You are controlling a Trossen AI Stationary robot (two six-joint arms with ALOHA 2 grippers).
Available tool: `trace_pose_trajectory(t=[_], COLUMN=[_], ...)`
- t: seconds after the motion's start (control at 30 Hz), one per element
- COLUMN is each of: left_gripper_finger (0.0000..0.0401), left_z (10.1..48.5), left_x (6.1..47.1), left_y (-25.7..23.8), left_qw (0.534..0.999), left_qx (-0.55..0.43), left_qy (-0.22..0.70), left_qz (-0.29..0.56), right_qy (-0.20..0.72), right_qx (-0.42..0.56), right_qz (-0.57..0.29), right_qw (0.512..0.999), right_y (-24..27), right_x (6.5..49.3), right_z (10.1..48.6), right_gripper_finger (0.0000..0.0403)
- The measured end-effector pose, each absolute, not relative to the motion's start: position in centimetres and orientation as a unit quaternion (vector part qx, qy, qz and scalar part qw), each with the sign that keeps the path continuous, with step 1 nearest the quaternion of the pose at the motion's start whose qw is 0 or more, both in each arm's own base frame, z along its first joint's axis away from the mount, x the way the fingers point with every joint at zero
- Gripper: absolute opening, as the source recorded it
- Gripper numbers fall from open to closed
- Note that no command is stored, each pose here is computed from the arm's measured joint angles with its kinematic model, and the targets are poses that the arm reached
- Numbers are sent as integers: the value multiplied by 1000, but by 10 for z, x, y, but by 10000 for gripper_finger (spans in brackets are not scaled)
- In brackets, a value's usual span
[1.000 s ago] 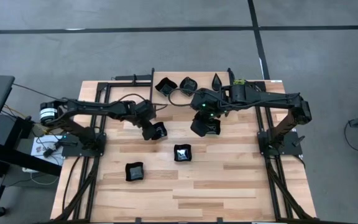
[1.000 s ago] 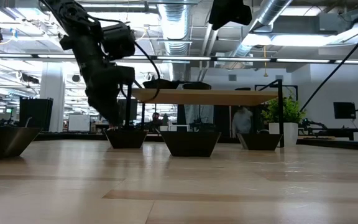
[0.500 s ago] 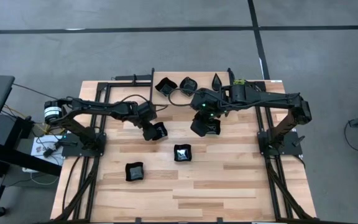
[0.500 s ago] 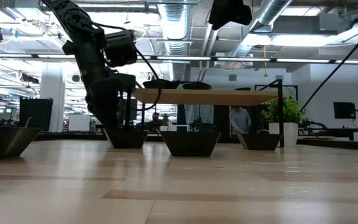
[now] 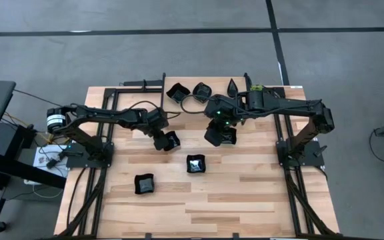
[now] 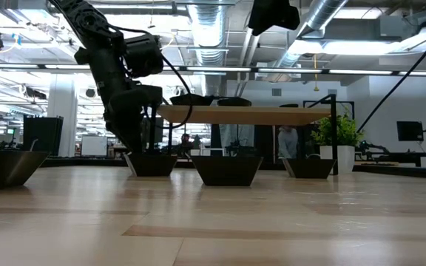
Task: Pick & Place Mini shaped plates
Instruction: Stack the distorted square plate on top of the distorted square plate on the shelf
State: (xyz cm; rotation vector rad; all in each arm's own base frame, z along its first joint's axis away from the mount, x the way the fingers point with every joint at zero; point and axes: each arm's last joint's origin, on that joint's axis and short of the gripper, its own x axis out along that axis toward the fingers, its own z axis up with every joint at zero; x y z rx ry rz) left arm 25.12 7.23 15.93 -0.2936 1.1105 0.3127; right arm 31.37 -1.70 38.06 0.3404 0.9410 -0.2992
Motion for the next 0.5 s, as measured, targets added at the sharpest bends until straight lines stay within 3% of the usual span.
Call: trace_pose_trajectory(t=[0.5], left_gripper_finger=[11], left_z=[160], left_x=[255], left_y=[61], left_qw=[833], left_qx=[-126], left_qy=[524], left_qz=[129], right_qy=[449], right_qx=[162], right_qz=[-143], right_qw=[867], right_y=[-17], right_x=[314], right_z=[381], right_gripper_finger=[93])
